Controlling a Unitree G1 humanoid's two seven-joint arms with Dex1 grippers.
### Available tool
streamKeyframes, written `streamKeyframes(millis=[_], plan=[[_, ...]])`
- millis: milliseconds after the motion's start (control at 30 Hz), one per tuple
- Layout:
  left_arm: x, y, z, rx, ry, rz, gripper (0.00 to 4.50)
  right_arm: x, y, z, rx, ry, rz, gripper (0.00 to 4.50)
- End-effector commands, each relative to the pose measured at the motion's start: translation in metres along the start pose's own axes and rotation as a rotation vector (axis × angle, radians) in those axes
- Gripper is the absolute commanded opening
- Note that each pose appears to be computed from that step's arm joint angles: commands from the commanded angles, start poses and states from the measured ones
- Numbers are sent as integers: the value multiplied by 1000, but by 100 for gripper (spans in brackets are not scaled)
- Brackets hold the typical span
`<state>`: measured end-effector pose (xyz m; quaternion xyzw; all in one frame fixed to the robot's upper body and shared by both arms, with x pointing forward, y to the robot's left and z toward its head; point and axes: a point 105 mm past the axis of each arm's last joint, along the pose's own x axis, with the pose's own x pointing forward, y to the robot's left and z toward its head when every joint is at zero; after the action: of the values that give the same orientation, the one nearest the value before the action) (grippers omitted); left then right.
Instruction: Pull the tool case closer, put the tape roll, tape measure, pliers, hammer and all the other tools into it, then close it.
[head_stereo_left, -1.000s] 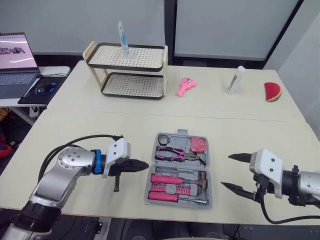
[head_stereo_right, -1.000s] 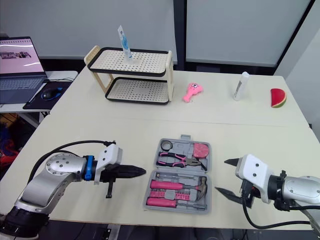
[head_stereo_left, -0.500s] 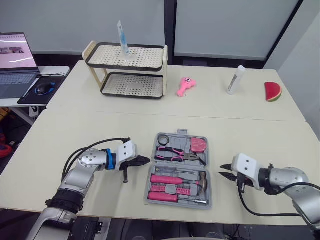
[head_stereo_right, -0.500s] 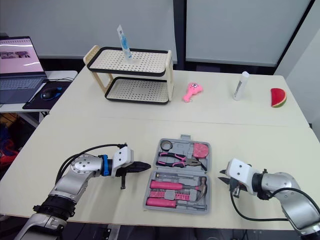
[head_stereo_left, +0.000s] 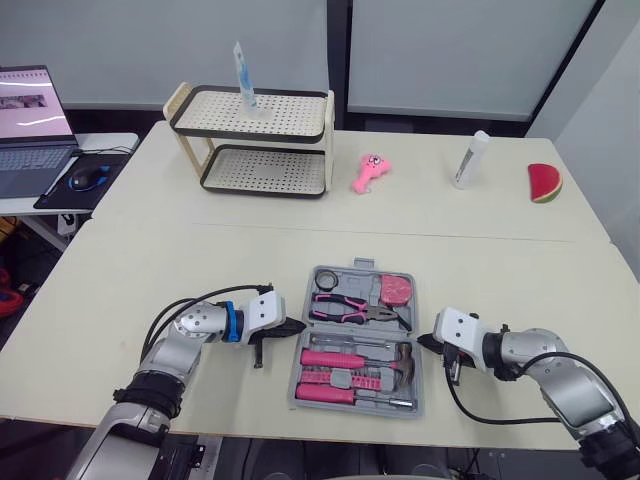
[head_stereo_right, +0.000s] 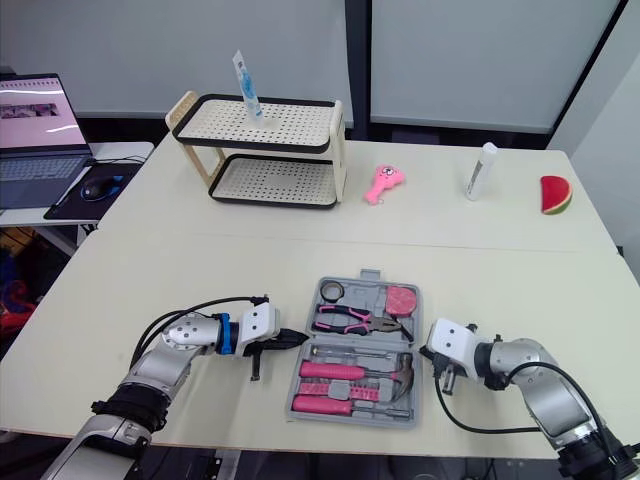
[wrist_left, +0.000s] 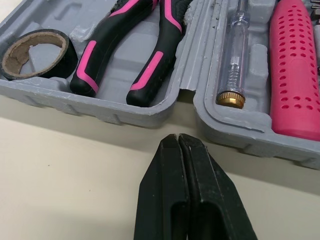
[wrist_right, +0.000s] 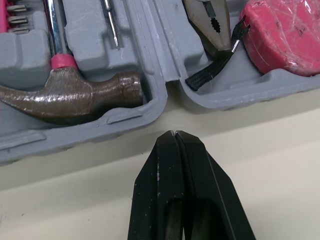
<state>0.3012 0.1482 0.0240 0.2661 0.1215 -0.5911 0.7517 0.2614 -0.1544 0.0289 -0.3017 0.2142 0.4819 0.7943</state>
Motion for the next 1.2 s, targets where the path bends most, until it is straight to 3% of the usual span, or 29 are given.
streamKeyframes(millis=[33, 300, 1200], plan=[[4, 1, 3, 17, -15, 6, 0, 5, 4, 12, -32, -37, 32, 2], [10, -4, 20, -3, -85, -5, 0, 11, 7, 20, -48, -61, 59, 2], [9, -52, 25, -36, -46, -119, 0, 2, 49, 22, -28, -36, 202, 2]])
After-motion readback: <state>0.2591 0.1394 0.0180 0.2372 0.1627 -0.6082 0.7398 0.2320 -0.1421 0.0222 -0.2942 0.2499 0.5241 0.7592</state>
